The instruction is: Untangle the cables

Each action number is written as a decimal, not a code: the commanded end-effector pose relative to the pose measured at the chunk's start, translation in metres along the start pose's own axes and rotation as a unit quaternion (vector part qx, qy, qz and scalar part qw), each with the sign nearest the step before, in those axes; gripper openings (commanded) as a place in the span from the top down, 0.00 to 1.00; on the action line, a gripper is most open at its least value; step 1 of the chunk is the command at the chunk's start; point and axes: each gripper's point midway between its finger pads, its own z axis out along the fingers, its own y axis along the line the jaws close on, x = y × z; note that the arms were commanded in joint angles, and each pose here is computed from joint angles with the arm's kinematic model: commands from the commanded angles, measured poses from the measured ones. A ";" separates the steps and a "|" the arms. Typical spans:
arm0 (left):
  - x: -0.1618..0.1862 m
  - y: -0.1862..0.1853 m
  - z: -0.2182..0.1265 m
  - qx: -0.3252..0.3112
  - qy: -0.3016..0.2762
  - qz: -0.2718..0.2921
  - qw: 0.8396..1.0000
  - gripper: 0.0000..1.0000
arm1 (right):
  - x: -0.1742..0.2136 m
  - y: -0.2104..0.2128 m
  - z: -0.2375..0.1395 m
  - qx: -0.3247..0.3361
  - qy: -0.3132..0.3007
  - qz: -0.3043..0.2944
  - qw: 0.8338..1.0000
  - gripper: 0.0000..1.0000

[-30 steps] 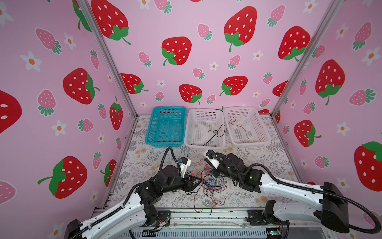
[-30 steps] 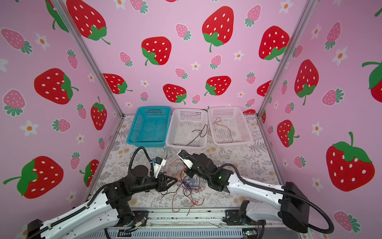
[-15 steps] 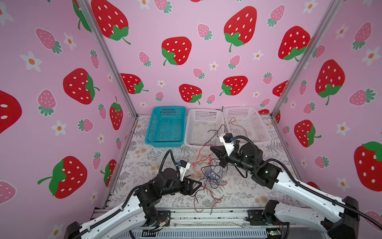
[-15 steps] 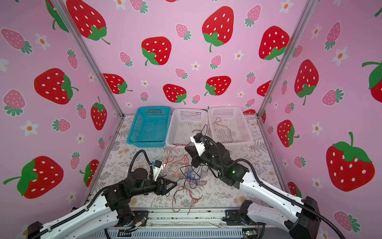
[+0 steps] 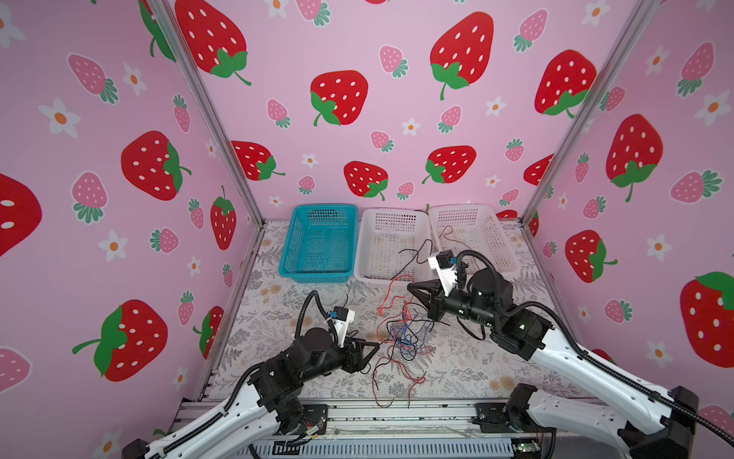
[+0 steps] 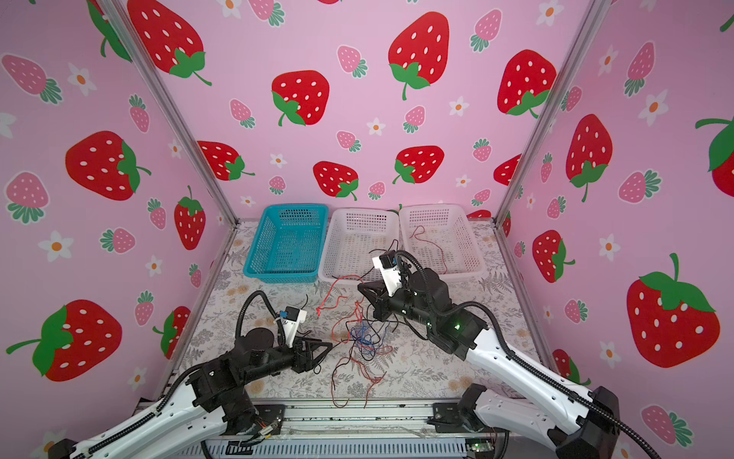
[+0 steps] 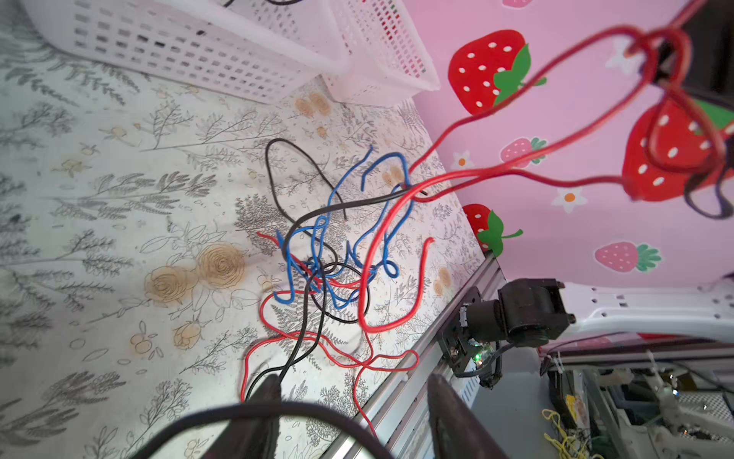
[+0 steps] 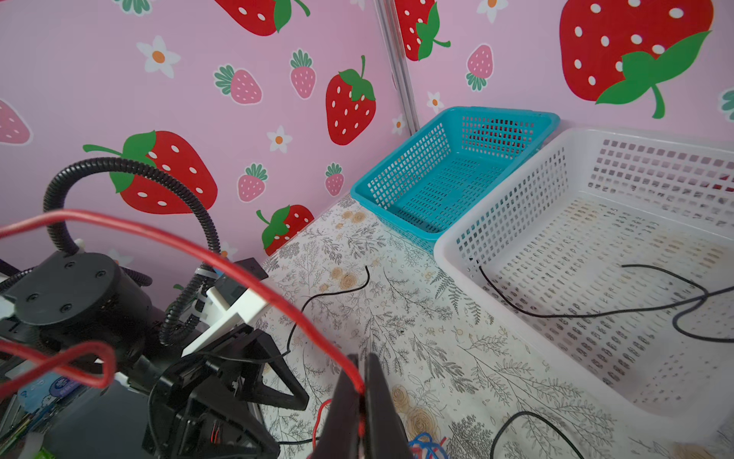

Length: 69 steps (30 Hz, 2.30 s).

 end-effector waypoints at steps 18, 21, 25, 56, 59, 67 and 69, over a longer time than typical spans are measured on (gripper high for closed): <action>0.041 0.033 -0.004 -0.210 0.332 0.054 0.918 0.01 | 0.012 -0.057 -0.026 0.154 0.021 -0.014 0.988 1.00; 0.040 0.012 -0.003 -0.177 0.364 0.066 0.912 0.01 | 0.010 -0.060 -0.028 0.157 0.021 -0.012 0.987 1.00; 0.011 -0.004 0.004 -0.167 0.325 0.103 0.925 0.01 | 0.004 -0.043 -0.025 0.108 0.008 -0.011 0.994 1.00; -0.045 -0.060 0.055 0.012 0.109 0.180 0.978 0.72 | -0.013 0.015 -0.041 -0.046 -0.035 -0.009 0.998 1.00; -0.047 -0.057 0.048 0.003 0.104 0.186 0.977 0.89 | -0.014 0.013 -0.043 -0.039 -0.039 -0.010 0.998 1.00; -0.042 -0.058 0.036 0.022 0.093 0.175 0.980 1.00 | -0.011 0.011 -0.042 -0.038 -0.036 -0.006 0.999 1.00; -0.041 -0.062 0.034 0.038 0.089 0.174 0.980 1.00 | -0.009 0.011 -0.041 -0.038 -0.034 -0.006 0.999 1.00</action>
